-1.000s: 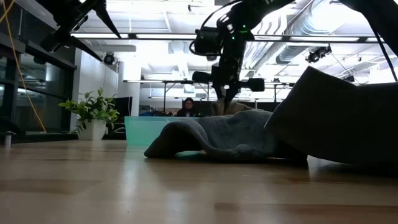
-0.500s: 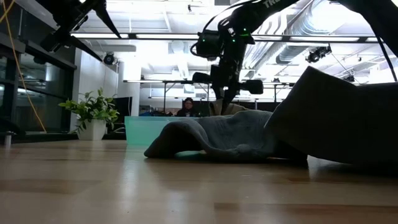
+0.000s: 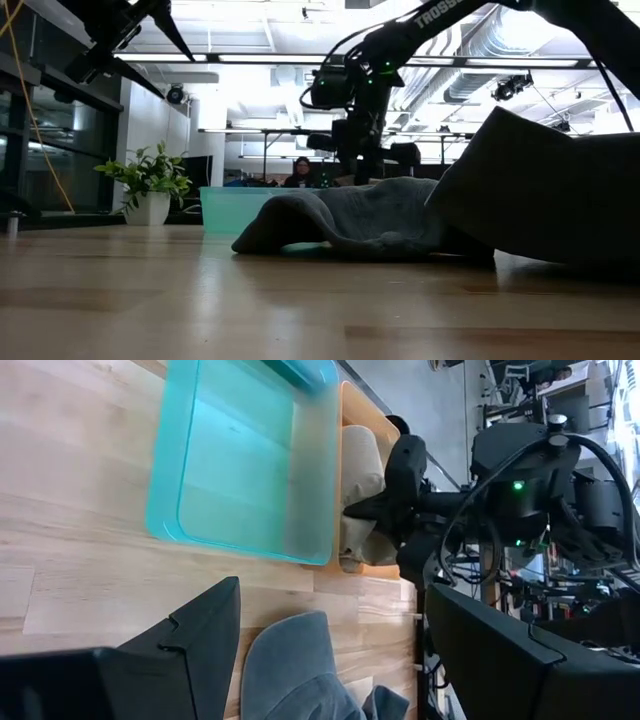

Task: Pick & Place hat
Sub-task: Put the brown cap into the orange bin, then put the bottom blue cap into the green bin

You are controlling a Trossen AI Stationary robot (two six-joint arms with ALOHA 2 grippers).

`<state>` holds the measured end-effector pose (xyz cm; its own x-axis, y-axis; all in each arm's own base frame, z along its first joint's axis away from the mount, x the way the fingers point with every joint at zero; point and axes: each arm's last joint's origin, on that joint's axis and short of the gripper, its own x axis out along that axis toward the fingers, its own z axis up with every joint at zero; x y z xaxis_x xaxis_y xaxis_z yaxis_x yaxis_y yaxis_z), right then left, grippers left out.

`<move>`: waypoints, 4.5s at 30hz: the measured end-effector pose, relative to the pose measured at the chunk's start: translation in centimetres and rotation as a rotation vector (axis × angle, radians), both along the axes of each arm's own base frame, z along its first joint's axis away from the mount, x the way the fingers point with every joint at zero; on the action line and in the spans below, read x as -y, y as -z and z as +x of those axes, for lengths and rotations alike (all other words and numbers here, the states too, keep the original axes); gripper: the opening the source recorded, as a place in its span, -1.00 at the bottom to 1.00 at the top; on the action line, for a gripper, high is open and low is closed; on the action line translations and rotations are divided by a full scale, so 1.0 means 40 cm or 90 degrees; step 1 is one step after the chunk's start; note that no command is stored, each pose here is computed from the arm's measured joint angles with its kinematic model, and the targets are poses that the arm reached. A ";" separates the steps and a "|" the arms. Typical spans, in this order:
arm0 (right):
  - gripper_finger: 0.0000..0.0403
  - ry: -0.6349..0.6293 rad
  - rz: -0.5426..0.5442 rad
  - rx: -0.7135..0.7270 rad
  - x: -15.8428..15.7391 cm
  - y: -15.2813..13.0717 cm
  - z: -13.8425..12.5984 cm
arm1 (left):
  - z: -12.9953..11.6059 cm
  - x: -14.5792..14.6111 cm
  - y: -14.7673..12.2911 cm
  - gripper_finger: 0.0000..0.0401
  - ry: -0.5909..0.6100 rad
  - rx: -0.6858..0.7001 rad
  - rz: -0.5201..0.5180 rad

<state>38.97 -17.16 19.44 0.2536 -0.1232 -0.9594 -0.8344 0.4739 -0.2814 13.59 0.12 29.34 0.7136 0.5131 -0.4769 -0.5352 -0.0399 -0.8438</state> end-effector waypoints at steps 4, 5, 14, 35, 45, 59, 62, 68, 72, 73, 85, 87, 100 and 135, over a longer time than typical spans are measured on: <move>-0.95 0.006 0.001 0.003 0.000 0.000 0.001 | 0.000 0.000 0.000 0.37 0.000 0.000 0.000; -0.93 0.009 0.002 0.004 0.000 0.000 0.001 | 0.000 0.000 0.000 0.37 0.000 0.000 0.000; -0.73 0.047 0.013 0.011 -0.001 0.000 0.002 | 0.000 0.000 0.000 0.37 0.000 0.000 0.000; -0.08 0.104 0.014 0.022 -0.005 -0.015 0.000 | -0.001 0.000 0.002 0.37 0.000 -0.005 0.000; -0.08 0.104 -0.013 0.042 -0.012 -0.072 -0.017 | -0.001 0.000 0.002 0.37 -0.001 -0.005 0.002; -0.08 0.149 -0.066 0.120 -0.053 -0.204 -0.054 | -0.001 0.000 0.002 0.37 -0.001 -0.006 0.003; -0.08 0.174 -0.062 0.147 -0.073 -0.239 -0.065 | -0.001 0.000 0.002 0.37 -0.001 -0.006 0.003; -0.09 0.255 -0.021 0.188 -0.122 -0.296 -0.092 | -0.001 0.000 0.002 0.37 0.000 -0.006 0.003; -0.08 0.344 0.023 0.214 -0.153 -0.326 -0.111 | -0.001 0.000 0.002 0.37 0.000 -0.006 0.003; -0.08 0.367 0.034 0.225 -0.160 -0.335 -0.115 | -0.001 0.000 0.002 0.37 0.000 -0.006 0.003; -0.10 0.529 0.129 0.311 -0.230 -0.411 -0.160 | -0.001 0.000 0.002 0.37 0.004 -0.006 0.000; -0.10 0.573 0.152 0.322 -0.236 -0.419 -0.168 | -0.001 0.000 0.002 0.37 0.004 -0.006 0.000; -0.10 0.844 0.296 0.293 -0.248 -0.419 -0.200 | -0.001 0.000 0.002 0.37 0.003 -0.006 0.000; -0.09 0.954 0.294 0.038 -0.339 -0.378 -0.258 | 0.103 0.042 0.048 0.37 0.069 -0.052 -0.030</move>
<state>28.67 -3.61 34.55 0.2122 0.0024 -0.9772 0.4630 0.8804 0.1028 17.70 -1.57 27.41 0.7212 0.4106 -0.5579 -0.6060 -0.0164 -0.7953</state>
